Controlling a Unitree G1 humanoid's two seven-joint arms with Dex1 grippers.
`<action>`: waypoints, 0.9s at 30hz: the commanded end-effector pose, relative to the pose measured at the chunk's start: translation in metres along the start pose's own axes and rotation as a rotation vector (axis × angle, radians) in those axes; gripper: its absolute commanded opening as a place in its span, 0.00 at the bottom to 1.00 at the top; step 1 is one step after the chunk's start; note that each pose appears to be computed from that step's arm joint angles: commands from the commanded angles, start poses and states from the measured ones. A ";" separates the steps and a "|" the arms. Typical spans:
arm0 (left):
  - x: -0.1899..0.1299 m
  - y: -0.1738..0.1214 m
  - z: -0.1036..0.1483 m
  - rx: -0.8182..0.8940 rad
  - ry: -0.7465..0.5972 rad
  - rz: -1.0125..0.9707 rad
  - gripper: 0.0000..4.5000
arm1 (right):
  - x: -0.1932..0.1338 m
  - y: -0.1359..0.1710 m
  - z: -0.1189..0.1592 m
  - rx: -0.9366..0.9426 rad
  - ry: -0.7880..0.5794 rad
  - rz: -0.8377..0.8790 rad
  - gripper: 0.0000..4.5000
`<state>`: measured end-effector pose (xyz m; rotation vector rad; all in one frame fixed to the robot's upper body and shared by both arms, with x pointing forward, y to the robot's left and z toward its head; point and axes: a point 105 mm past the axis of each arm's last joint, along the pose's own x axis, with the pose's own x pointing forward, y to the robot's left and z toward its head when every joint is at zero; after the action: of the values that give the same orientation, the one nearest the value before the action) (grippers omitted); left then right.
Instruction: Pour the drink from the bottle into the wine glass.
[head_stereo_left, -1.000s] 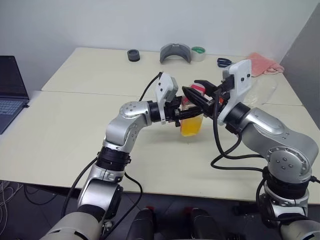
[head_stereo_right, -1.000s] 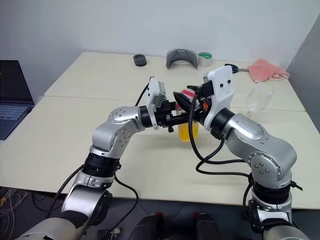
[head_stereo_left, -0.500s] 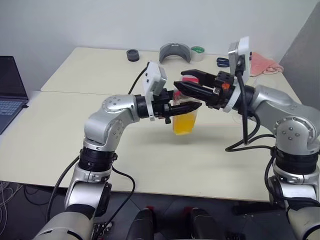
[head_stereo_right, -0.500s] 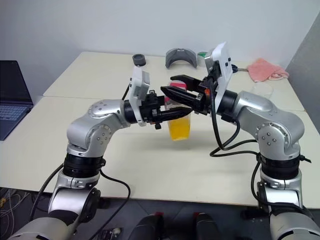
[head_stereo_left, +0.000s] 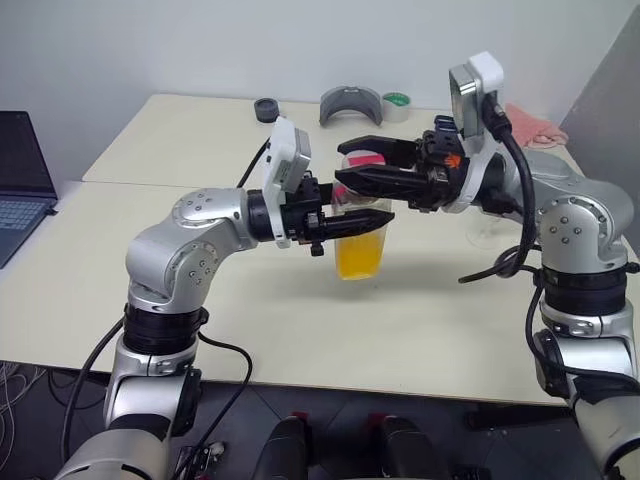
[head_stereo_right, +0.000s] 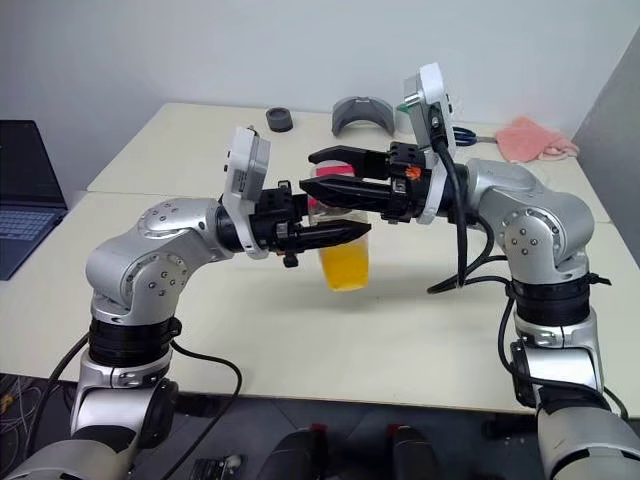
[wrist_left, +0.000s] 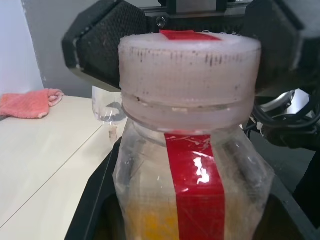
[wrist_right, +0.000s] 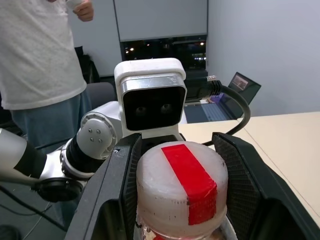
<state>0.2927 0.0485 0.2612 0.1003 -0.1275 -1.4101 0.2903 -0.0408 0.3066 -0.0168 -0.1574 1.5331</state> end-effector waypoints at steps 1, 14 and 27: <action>0.010 -0.011 0.010 0.051 -0.021 -0.061 0.43 | 0.004 0.006 0.010 -0.029 0.004 0.044 0.66; 0.011 0.009 -0.006 0.052 -0.017 0.006 0.43 | -0.038 0.009 0.015 -0.087 0.081 -0.276 0.99; 0.021 0.022 -0.018 0.045 -0.026 0.022 0.43 | -0.031 0.013 -0.002 -0.046 -0.034 -0.862 0.99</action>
<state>0.3241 0.0359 0.2305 0.0865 -0.1034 -1.3600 0.2812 -0.0694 0.2915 0.0313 -0.1510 0.7146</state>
